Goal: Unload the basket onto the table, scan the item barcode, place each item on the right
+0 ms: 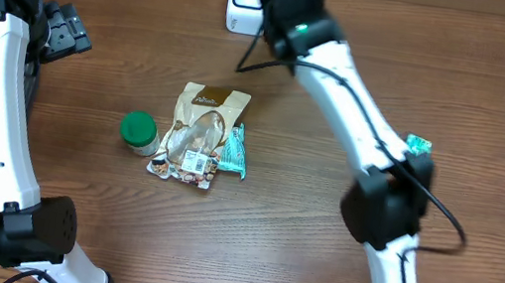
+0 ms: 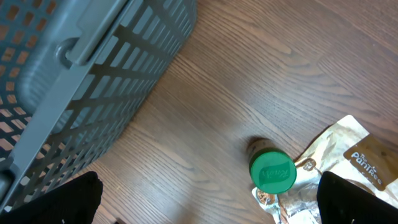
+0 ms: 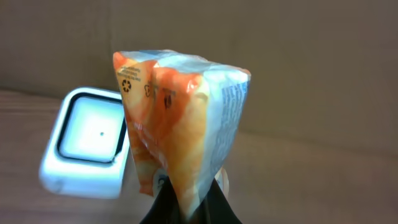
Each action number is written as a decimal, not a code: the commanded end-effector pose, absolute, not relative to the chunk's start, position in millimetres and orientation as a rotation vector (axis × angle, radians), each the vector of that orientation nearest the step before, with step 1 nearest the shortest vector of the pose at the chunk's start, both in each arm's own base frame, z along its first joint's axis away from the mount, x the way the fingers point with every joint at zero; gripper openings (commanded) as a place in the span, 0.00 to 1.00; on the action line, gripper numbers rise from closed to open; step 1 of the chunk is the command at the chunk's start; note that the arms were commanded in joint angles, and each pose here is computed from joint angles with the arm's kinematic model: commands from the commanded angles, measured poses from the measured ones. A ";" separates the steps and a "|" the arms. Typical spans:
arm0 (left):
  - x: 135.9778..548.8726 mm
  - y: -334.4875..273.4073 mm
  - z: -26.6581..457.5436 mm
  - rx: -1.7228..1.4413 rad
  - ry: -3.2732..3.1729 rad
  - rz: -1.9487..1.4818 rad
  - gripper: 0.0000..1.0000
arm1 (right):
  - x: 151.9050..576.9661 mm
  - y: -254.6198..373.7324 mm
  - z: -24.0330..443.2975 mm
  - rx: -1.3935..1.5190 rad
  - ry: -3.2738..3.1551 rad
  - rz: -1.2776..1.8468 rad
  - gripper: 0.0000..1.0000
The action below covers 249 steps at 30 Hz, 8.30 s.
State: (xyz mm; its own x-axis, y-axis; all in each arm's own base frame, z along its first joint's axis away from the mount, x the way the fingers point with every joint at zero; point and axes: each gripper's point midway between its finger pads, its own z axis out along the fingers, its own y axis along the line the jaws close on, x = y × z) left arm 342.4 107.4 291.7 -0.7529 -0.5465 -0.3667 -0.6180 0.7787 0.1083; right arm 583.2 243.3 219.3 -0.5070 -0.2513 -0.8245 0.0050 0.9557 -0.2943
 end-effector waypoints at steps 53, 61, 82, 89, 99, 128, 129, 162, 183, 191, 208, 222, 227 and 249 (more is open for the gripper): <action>341.0 108.9 294.0 -0.875 2.657 0.341 1.00 | 542.2 316.1 276.1 -0.459 2.047 0.134 0.04; 341.0 108.9 294.0 -0.875 2.656 0.341 1.00 | 445.6 246.3 246.6 -0.144 2.570 0.218 0.04; 341.0 108.9 294.0 -0.875 2.657 0.341 1.00 | 360.3 39.9 98.4 0.699 3.177 -0.232 0.04; 341.0 108.9 294.0 -0.875 2.657 0.341 1.00 | 356.9 -8.7 97.5 0.892 3.161 -0.233 0.04; 341.0 108.9 294.0 -0.875 2.657 0.341 1.00 | 362.1 -43.5 75.2 0.960 3.110 -0.223 0.13; 341.0 108.9 294.0 -0.875 2.657 0.341 1.00 | 403.3 153.1 104.8 0.144 3.073 0.694 0.49; 341.0 108.9 294.0 -0.875 2.657 0.341 1.00 | 398.9 164.5 99.1 0.145 3.083 0.697 0.54; 341.0 108.9 294.0 -0.875 2.657 0.341 1.00 | 303.4 267.7 29.7 -0.023 3.209 0.900 0.04; 341.0 108.9 294.0 -0.875 2.657 0.341 1.00 | 394.4 171.8 66.2 -0.755 2.880 0.083 0.68; 341.0 108.9 294.0 -0.875 2.656 0.341 1.00 | 362.8 237.6 98.1 -0.385 3.006 0.777 0.11; 341.0 108.9 294.0 -0.875 2.656 0.341 1.00 | 357.4 238.6 31.0 0.549 2.984 0.258 0.04; 341.0 108.9 294.0 -0.875 2.657 0.341 1.00 | 325.5 261.0 -23.4 0.421 3.214 0.396 0.10; 341.0 108.7 294.0 -0.874 2.657 0.341 1.00 | 323.8 279.7 -18.1 0.131 3.246 0.685 0.29; 341.0 108.9 294.0 -0.875 2.656 0.341 1.00 | 358.4 231.0 150.2 -0.504 3.055 0.572 0.70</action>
